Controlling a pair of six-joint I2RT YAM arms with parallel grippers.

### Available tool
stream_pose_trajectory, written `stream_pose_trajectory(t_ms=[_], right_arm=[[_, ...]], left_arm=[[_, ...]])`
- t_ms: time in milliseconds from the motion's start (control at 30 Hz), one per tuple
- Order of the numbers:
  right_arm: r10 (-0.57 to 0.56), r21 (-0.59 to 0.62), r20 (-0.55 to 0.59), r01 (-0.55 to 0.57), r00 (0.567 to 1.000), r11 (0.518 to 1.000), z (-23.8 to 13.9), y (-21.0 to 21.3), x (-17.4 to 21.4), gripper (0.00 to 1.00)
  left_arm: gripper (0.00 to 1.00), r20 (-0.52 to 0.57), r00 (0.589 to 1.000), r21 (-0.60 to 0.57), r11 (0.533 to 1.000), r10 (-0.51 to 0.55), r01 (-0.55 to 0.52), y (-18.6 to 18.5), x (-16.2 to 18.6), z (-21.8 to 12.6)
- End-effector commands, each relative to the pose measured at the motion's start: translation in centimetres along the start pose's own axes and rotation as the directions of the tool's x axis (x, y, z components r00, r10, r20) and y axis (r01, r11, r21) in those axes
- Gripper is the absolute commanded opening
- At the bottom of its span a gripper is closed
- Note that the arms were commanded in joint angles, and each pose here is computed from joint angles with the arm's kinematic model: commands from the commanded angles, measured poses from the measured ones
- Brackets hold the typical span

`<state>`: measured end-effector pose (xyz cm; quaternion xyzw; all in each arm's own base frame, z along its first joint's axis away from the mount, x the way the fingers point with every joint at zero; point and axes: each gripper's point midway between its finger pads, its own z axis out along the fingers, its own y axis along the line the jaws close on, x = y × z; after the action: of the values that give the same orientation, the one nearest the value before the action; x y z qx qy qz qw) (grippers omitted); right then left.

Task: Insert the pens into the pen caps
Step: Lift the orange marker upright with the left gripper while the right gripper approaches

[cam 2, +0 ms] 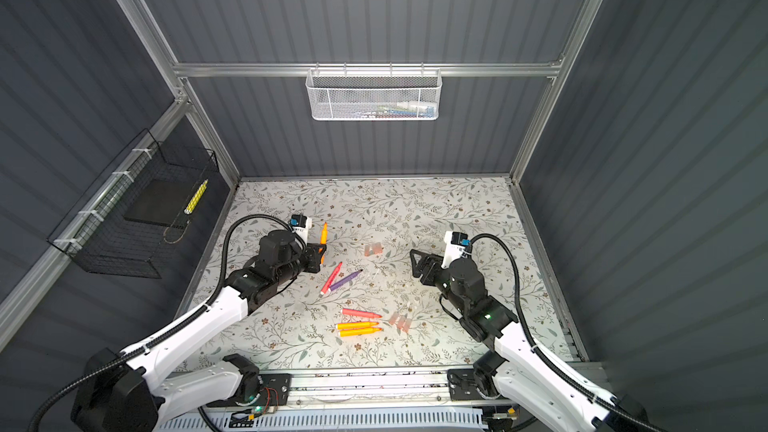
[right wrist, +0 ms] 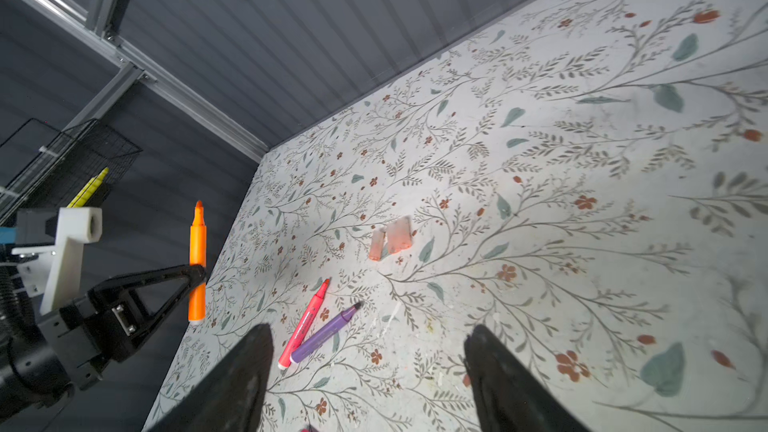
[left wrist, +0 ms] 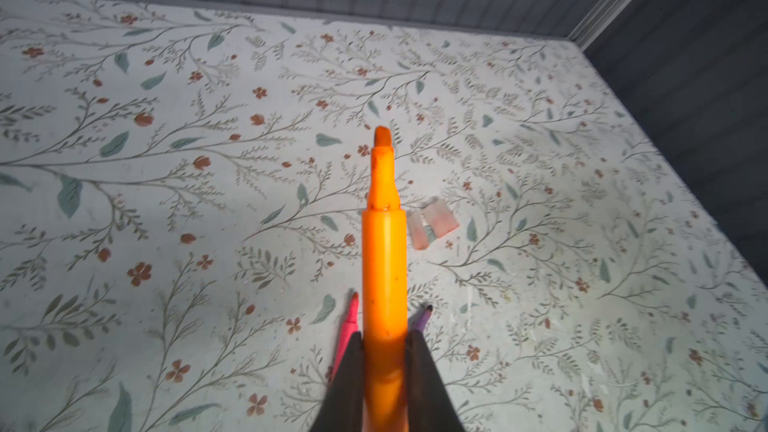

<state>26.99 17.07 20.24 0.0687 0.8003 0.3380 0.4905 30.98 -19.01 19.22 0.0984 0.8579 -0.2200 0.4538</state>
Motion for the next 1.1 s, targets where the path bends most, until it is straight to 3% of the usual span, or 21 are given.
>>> stream_pose_trajectory(t_ms=[0, 100, 200, 333, 467, 667, 767, 1067], right_arm=[[-0.022, -0.069, 0.066, 0.027, 0.998, 0.997, 0.2, 2.9, -1.7, 0.76], [-0.050, -0.081, 0.072, 0.055, 0.996, 0.995, 0.5, 4.1, -1.9, 0.76], [-0.073, -0.098, 0.069, 0.080, 0.995, 0.992, 0.8, 5.1, -2.0, 0.76], [-0.087, -0.136, 0.072, 0.096, 0.994, 0.986, 1.1, 6.5, -1.7, 0.76], [-0.098, -0.180, 0.076, 0.110, 0.992, 0.978, 1.2, 8.2, -1.2, 0.76], [-0.107, -0.236, 0.072, 0.121, 0.992, 0.964, 1.6, 10.6, -0.1, 0.76], [-0.112, -0.261, 0.068, 0.126, 0.991, 0.957, 1.8, 11.4, 0.6, 0.76], [-0.069, -0.256, 0.040, 0.077, 0.997, 0.964, 1.7, 11.3, 1.8, 0.75]], left_arm=[[0.00, 0.059, 0.998, 0.086, 0.996, -0.017, 0.012, -1.5, -1.3, -0.8], [0.00, 0.088, 0.994, 0.066, 0.996, -0.061, 0.056, -1.1, -2.0, -1.2], [0.00, 0.086, 0.995, 0.142, 0.989, -0.042, 0.029, -2.4, -1.9, -1.3], [0.00, 0.037, 0.999, 0.152, 0.988, -0.013, 0.007, -2.8, -1.6, -0.7], [0.00, 0.072, 0.997, 0.191, 0.981, -0.028, 0.014, -3.2, -1.5, -1.0], [0.00, 0.068, 0.998, 0.344, 0.939, -0.003, -0.020, -5.9, -1.0, -1.7], [0.00, 0.042, 0.999, 0.445, 0.895, 0.027, -0.043, -7.9, 0.1, -1.4], [0.00, 0.031, 0.991, 0.467, 0.875, 0.129, -0.129, -11.1, 2.6, -0.6]])
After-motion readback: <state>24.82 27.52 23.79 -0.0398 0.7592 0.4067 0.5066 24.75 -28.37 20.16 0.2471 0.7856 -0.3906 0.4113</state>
